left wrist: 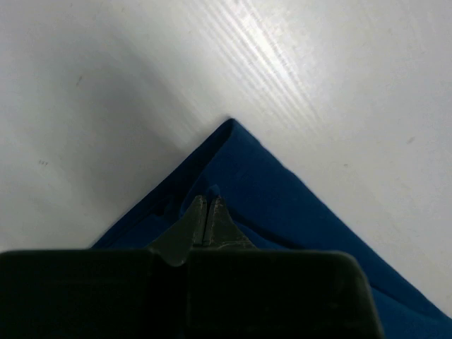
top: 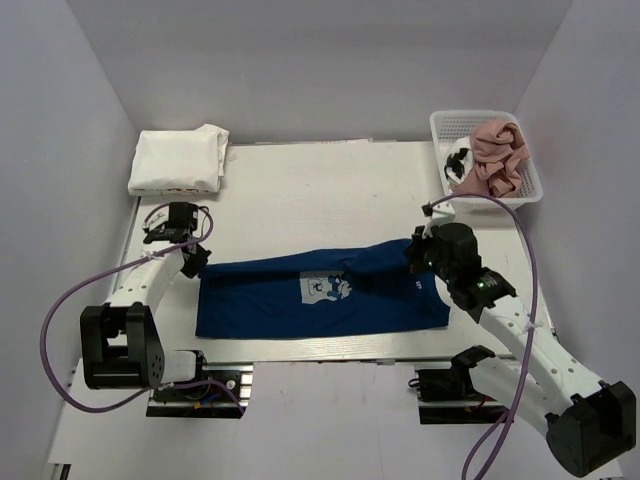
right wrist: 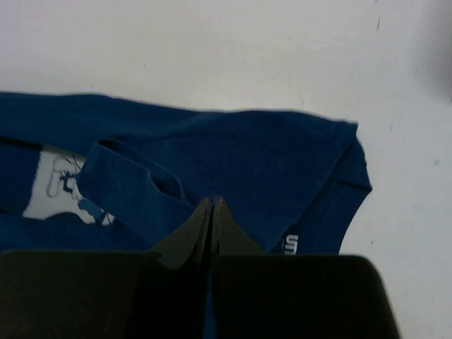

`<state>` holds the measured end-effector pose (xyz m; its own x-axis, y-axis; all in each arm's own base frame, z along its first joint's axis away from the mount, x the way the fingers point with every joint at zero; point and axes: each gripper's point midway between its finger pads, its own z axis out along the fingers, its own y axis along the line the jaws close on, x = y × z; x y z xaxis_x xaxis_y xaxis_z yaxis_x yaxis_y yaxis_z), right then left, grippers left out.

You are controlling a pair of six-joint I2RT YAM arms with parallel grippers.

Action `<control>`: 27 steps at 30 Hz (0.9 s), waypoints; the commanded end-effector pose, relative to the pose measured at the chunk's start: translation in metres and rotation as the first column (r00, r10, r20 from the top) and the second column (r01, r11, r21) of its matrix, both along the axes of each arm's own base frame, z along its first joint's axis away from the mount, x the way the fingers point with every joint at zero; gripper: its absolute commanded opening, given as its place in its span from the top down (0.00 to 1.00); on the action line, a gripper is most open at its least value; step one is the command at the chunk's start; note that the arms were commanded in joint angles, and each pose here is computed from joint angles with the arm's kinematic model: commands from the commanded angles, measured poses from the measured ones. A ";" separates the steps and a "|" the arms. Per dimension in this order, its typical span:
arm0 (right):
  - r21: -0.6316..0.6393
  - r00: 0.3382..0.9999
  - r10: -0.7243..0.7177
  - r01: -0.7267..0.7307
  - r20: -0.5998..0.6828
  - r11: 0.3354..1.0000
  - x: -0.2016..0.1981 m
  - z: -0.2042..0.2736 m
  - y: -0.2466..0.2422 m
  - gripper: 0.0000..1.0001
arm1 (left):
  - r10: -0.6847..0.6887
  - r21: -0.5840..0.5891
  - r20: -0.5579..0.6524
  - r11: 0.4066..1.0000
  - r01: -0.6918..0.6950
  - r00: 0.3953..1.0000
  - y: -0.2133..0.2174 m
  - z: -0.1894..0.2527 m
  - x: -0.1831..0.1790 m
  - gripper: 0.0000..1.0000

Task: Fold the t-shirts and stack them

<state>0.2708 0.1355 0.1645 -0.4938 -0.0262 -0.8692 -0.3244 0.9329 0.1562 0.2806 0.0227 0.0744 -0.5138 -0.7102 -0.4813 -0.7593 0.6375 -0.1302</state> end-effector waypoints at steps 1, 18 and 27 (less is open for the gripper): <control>0.007 0.995 -0.010 0.010 -0.103 1.000 -0.020 -0.026 -0.001 1.00 | 0.041 0.010 -0.008 0.999 -0.041 0.999 0.003 -0.002 -0.017 1.00; 0.151 0.974 0.027 0.007 -0.224 0.989 -0.062 -0.036 0.010 0.10 | 0.040 -0.042 0.036 0.998 -0.039 0.999 -0.006 0.028 -0.034 0.00; 0.224 0.951 0.147 -0.085 -0.273 0.971 -0.034 -0.058 0.053 0.10 | -0.195 -0.249 0.121 0.943 0.220 0.973 -0.060 0.000 0.004 0.00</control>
<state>0.2197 0.1672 0.0957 -0.7523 0.0535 -0.6567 -0.2870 0.8705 0.3998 0.2728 -0.0175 0.0838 -0.5592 -0.7347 -0.3841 -0.6700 0.6733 -0.3127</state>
